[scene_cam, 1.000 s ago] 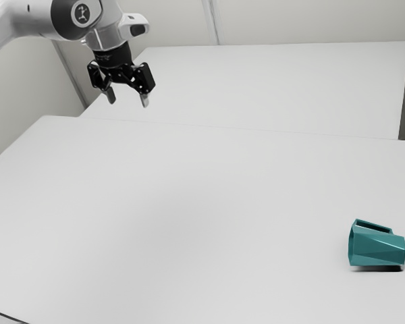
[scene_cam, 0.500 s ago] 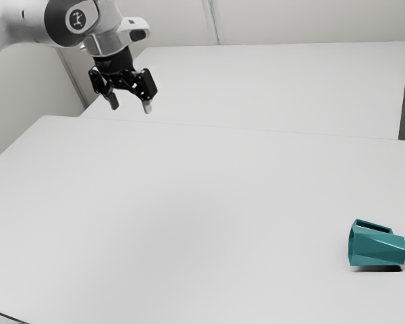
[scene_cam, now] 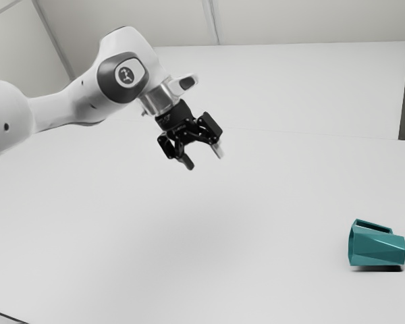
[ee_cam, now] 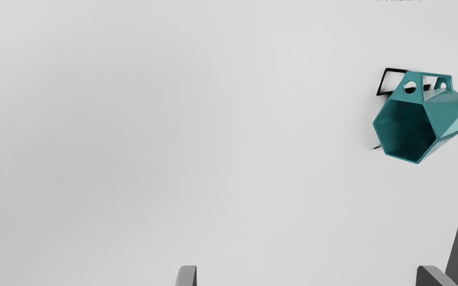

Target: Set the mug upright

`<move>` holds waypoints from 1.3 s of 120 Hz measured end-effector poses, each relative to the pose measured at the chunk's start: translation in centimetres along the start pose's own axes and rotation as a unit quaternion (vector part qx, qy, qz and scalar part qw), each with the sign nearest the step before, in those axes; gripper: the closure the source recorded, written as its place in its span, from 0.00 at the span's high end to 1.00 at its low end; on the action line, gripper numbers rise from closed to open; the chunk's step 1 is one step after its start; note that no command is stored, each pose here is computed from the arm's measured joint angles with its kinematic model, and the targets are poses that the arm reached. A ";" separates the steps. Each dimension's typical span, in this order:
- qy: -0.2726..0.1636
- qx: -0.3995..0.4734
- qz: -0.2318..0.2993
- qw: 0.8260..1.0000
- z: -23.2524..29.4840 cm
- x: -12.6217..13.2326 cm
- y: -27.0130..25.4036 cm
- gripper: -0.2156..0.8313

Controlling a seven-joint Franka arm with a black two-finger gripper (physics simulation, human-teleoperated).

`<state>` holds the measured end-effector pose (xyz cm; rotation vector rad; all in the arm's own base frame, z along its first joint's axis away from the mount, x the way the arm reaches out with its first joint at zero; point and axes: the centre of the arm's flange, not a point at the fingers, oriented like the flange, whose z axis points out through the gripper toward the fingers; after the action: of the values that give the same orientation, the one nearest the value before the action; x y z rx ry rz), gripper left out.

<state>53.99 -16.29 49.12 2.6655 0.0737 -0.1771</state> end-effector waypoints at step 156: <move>0.060 -0.220 0.071 0.971 30.4 0.6 14.8 0.79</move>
<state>52.35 -43.24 28.85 2.2259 -0.0367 0.0446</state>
